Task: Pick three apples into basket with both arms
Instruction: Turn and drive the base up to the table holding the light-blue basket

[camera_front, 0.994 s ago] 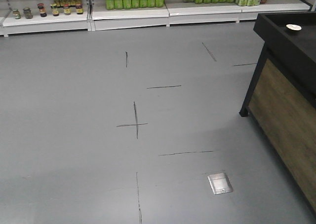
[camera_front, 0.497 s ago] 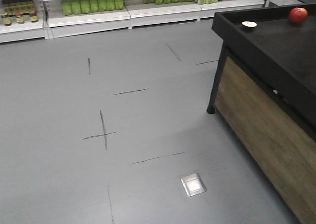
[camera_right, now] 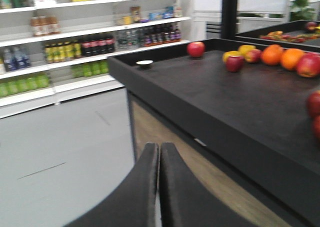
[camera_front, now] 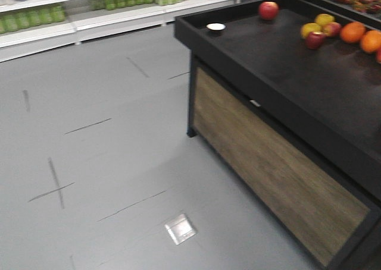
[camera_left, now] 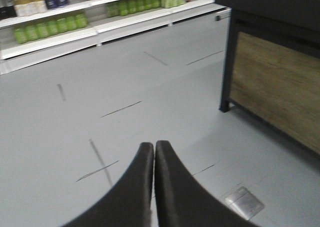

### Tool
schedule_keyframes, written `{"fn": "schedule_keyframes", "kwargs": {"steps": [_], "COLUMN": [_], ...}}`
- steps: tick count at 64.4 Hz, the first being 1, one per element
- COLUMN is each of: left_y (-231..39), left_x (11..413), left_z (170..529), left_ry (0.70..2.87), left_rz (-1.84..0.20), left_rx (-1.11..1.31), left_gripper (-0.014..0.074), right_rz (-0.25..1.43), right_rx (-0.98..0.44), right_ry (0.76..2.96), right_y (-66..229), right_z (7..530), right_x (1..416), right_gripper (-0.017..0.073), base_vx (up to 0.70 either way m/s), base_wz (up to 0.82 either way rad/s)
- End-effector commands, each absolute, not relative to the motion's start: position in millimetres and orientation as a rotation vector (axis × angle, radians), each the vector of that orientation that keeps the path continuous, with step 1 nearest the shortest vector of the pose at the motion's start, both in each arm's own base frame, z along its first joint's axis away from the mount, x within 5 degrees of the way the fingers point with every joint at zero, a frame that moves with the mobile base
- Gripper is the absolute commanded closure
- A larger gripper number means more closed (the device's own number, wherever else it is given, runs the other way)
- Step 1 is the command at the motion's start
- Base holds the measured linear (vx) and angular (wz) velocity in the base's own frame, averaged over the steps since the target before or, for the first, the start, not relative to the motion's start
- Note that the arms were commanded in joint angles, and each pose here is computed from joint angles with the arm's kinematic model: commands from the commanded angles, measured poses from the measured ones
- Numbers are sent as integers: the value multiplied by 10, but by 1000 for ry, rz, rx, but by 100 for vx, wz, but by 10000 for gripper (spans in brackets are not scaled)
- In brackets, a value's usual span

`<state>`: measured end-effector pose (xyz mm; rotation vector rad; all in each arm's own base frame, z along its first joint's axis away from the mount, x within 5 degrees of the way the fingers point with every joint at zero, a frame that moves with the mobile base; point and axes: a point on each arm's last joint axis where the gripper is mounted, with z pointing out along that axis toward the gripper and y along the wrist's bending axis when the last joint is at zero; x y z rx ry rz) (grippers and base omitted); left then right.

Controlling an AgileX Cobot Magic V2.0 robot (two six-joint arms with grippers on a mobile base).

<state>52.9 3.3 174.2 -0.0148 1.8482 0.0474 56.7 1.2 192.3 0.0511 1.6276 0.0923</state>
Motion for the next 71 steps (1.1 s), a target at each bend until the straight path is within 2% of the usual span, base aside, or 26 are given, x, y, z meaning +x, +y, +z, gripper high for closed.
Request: {"fn": "schedule_keyframes", "kwargs": {"steps": [1, 71], "left_y": [27, 27], "left_x": [538, 538], "left_z": [1723, 1723], "left_ry": [1785, 1785], "left_rz": [39, 39], "left_rx": [-15, -15], "left_gripper": [601, 601], "right_rz": [97, 97], "right_rx": [41, 41], "right_ry": [1555, 1555], "right_y": [18, 18], "right_z": [1962, 1962], "right_x": [566, 566], "right_gripper": [563, 563], "base_vx": [11, 10], "base_wz": [-53, -46]}}
